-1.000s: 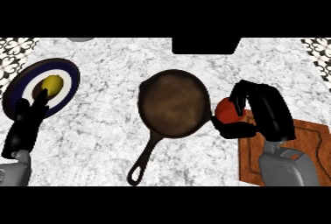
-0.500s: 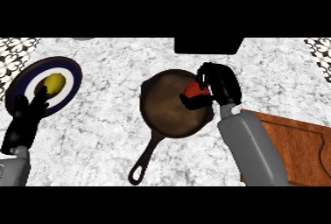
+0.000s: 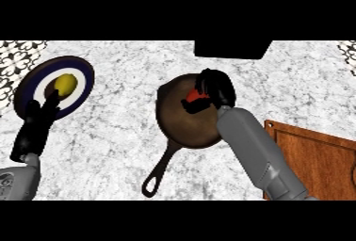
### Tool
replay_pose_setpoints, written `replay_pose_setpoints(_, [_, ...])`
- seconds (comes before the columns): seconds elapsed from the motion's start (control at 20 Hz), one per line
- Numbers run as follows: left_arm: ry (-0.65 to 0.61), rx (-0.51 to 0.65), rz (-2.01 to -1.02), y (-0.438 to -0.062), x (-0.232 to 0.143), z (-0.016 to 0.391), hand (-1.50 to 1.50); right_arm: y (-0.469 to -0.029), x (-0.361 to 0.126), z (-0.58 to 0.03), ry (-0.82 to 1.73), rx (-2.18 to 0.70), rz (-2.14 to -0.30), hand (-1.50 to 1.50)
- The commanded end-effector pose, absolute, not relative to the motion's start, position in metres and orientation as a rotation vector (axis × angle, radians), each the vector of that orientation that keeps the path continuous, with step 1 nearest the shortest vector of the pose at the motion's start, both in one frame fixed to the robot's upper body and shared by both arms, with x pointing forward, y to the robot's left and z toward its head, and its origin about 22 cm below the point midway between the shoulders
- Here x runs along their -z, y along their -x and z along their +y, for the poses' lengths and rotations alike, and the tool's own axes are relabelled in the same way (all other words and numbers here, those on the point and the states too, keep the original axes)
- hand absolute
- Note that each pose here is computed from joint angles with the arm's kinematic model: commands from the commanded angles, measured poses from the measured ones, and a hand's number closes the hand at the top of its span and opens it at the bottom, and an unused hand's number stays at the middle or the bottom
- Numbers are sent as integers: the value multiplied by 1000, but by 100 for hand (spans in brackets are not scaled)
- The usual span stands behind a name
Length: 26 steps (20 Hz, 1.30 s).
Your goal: Pick the bell pepper from the cutting board and place it in the pan
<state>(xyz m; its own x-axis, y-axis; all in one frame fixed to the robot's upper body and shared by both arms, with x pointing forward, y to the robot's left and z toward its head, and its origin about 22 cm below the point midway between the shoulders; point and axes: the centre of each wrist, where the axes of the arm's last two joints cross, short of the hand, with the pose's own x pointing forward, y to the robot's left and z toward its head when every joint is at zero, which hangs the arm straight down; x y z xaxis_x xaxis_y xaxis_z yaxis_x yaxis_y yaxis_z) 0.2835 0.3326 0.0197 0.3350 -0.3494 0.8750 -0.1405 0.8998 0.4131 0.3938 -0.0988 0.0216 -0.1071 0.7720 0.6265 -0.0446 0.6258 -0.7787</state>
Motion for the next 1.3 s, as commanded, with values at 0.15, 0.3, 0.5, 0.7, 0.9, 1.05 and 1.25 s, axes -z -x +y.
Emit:
replay_pose_setpoints(0.15, [-436,182,-1266,-287,-33,329,0,-392,7,-104,492,-639,-1470,-150])
replay_pose_setpoints(0.3, [-425,186,-1274,-292,-18,328,0,-398,3,-101,449,-652,-1476,-150])
replay_pose_setpoints(0.5, [-416,199,-1281,-303,-34,314,0,-390,18,-107,437,-596,-1517,-150])
replay_pose_setpoints(0.7, [-405,210,-1269,-301,-34,316,0,-392,14,-107,405,-482,-1602,-150])
replay_pose_setpoints(0.9, [-436,175,-1264,-308,-32,323,0,-400,1,-104,387,-367,-1690,-150])
replay_pose_setpoints(1.05, [-424,182,-1258,-294,-22,316,0,-407,-7,-103,407,-266,-1711,-150])
replay_pose_setpoints(1.25, [-480,154,-1240,-288,-15,342,0,-417,-22,-100,401,-182,-1703,-150])
